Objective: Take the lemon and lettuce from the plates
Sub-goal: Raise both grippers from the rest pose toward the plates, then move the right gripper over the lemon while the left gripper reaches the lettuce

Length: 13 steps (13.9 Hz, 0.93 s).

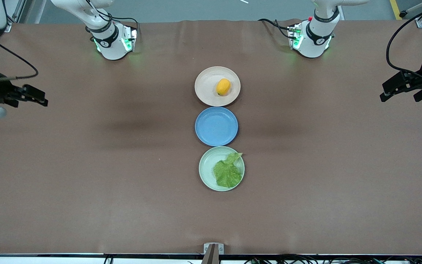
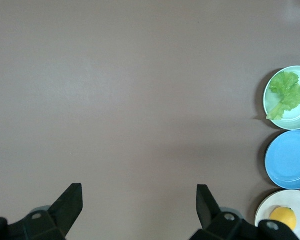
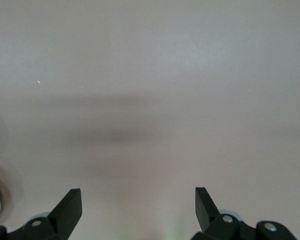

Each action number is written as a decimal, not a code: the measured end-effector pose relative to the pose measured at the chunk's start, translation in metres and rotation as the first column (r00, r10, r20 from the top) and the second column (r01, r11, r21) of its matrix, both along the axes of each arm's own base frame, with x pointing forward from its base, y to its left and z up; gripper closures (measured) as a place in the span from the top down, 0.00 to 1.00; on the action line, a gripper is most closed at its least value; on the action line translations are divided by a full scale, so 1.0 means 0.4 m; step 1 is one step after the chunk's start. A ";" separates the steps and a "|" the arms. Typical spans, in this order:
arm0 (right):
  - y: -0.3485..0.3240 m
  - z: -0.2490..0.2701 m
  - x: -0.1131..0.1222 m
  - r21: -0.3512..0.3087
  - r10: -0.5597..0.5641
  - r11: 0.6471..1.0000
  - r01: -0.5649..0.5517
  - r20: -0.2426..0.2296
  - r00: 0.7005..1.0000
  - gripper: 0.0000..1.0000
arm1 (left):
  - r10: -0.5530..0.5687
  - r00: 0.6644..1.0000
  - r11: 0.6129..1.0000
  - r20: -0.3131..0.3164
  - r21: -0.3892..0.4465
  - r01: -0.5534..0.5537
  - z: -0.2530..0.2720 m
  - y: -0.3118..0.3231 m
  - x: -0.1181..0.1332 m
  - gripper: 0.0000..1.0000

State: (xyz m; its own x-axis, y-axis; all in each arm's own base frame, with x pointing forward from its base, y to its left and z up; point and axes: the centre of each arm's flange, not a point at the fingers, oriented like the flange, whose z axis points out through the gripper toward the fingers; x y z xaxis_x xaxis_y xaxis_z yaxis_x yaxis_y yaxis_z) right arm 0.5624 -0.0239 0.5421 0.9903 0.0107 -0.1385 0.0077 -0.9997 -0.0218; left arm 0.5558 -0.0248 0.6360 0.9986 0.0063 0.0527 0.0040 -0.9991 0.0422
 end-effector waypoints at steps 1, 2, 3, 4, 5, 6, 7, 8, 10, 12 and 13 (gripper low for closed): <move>0.003 -0.056 0.024 -0.001 0.004 1.000 -0.004 -0.036 0.999 1.00 | -0.006 1.000 1.000 -0.015 0.000 0.006 -0.021 -0.009 0.010 1.00; 0.009 -0.106 0.044 -0.001 0.011 1.000 -0.011 -0.071 0.997 1.00 | -0.021 0.999 1.000 -0.038 -0.008 0.021 -0.053 -0.033 0.024 1.00; 0.025 -0.142 0.051 0.001 0.020 1.000 -0.020 -0.103 0.994 1.00 | -0.048 0.997 0.999 -0.065 -0.023 0.047 -0.093 -0.077 0.041 1.00; 0.057 -0.164 0.050 0.006 0.005 1.000 -0.004 -0.133 0.991 1.00 | -0.077 0.993 0.996 -0.091 -0.042 0.074 -0.142 -0.130 0.060 1.00; 0.113 -0.170 0.044 0.006 -0.055 0.998 0.056 -0.152 0.987 1.00 | -0.095 0.990 0.994 -0.108 -0.062 0.089 -0.195 -0.186 0.082 1.00; 0.189 -0.169 0.034 -0.004 -0.121 0.992 0.122 -0.164 0.979 1.00 | -0.093 0.989 0.994 -0.117 -0.076 0.084 -0.250 -0.241 0.105 1.00; 0.285 -0.167 0.018 -0.025 -0.177 0.984 0.175 -0.171 0.969 1.00 | -0.078 0.989 0.994 -0.123 -0.081 0.069 -0.305 -0.289 0.125 1.00; 0.388 -0.169 -0.005 -0.048 -0.229 0.973 0.224 -0.170 0.959 1.00 | -0.058 0.990 0.996 -0.128 -0.082 0.048 -0.360 -0.339 0.143 1.00; 0.583 -0.188 -0.073 -0.065 -0.321 0.947 0.315 -0.143 0.936 1.00 | -0.002 0.992 0.997 -0.124 -0.080 -0.008 -0.459 -0.425 0.171 1.00; 0.736 -0.249 -0.162 -0.066 -0.398 0.917 0.393 -0.097 0.912 1.00 | 0.055 0.994 0.994 -0.096 -0.087 -0.064 -0.535 -0.488 0.195 1.00; 0.815 -0.294 -0.216 -0.061 -0.430 0.902 0.427 -0.069 0.900 1.00 | 0.079 0.994 0.992 -0.079 -0.093 -0.086 -0.570 -0.520 0.203 1.00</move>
State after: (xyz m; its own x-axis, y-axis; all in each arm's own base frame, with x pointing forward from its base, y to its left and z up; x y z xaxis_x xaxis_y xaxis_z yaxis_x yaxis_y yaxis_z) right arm 0.4761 0.3022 0.4243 0.8836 -0.4199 -0.2073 -0.4214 -0.9060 0.0389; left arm 0.6371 -0.2330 0.4079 0.9955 0.0903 -0.0271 0.0931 -0.9865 0.1346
